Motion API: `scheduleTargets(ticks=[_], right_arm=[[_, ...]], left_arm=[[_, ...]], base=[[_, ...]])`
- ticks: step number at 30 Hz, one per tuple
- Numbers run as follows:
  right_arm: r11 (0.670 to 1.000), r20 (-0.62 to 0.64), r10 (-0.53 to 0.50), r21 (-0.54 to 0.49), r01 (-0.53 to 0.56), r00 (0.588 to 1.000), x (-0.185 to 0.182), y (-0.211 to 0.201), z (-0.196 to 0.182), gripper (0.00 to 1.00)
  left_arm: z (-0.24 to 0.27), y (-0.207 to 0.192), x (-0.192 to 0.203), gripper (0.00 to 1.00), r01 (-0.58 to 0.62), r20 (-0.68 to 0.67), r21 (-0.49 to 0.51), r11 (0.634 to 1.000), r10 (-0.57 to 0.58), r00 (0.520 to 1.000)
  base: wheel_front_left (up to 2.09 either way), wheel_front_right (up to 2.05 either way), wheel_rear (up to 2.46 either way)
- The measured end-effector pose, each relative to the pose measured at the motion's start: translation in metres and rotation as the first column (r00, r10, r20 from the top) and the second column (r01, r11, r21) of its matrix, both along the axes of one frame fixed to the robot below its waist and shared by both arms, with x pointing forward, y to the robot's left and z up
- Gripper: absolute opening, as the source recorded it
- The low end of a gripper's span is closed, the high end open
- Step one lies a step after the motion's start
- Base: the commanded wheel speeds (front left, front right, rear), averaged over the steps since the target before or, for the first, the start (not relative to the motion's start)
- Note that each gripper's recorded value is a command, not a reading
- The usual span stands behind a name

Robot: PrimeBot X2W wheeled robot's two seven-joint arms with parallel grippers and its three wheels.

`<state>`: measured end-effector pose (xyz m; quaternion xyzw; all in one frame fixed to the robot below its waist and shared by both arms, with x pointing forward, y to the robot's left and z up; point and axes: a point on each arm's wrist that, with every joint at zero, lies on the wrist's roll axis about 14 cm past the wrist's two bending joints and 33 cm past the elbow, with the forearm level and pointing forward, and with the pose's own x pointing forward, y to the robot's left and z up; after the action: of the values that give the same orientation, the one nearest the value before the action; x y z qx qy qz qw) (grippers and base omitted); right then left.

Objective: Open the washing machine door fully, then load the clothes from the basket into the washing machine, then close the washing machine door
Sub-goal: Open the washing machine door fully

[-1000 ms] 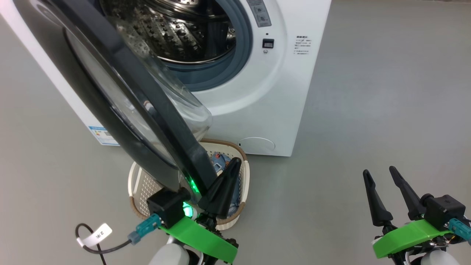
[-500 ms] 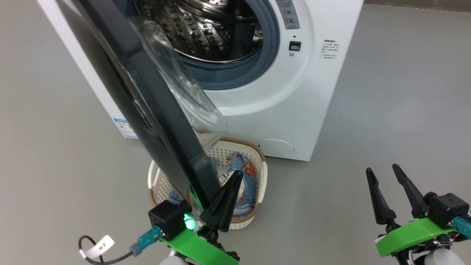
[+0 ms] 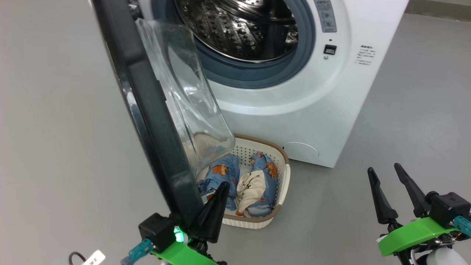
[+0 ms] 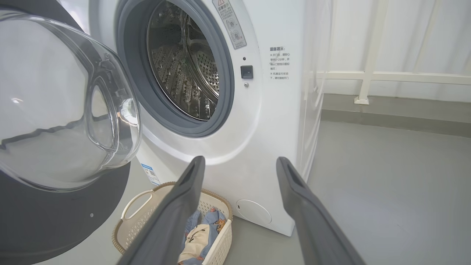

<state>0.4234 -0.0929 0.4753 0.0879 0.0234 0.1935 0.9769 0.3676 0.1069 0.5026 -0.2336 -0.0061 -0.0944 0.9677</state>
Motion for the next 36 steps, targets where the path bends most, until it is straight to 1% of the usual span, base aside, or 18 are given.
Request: scheduleTargets(ticks=[9,14,20,24,30,36], right_arm=[[0.998,0.007,0.063,0.001,-0.063,0.998,0.005,0.023,0.002,1.00],[0.996,0.013,0.094,0.002,-0.094,0.995,0.006,0.035,0.004,1.00],[0.992,0.018,0.125,0.001,-0.125,0.992,0.008,0.046,0.005,1.00],[0.990,0.019,0.141,0.000,-0.141,0.990,0.009,0.052,0.005,1.00],[0.987,0.016,0.161,0.001,-0.161,0.987,0.010,0.059,0.004,1.00],[0.985,0.008,0.170,-0.004,-0.170,0.985,0.012,0.061,0.000,1.00]], left_arm=[[-0.003,0.034,-0.016,0.00,-0.110,-0.006,0.023,0.994,0.110,0.994],[-0.009,0.065,-0.027,0.00,-0.212,-0.020,0.062,0.975,0.213,0.977],[-0.004,0.103,-0.037,0.00,-0.329,-0.005,0.097,0.939,0.331,0.944],[-0.001,0.124,-0.044,0.00,-0.394,0.005,0.098,0.914,0.396,0.918],[-0.003,0.157,-0.059,0.00,-0.489,-0.004,0.125,0.863,0.494,0.870],[-0.006,0.183,-0.068,0.00,-0.552,-0.012,0.145,0.821,0.559,0.829]], base=[[0.00,0.00,0.00],[0.00,0.00,0.00],[0.00,0.00,0.00],[0.00,0.00,0.00],[0.00,0.00,0.00],[0.00,0.00,0.00]])
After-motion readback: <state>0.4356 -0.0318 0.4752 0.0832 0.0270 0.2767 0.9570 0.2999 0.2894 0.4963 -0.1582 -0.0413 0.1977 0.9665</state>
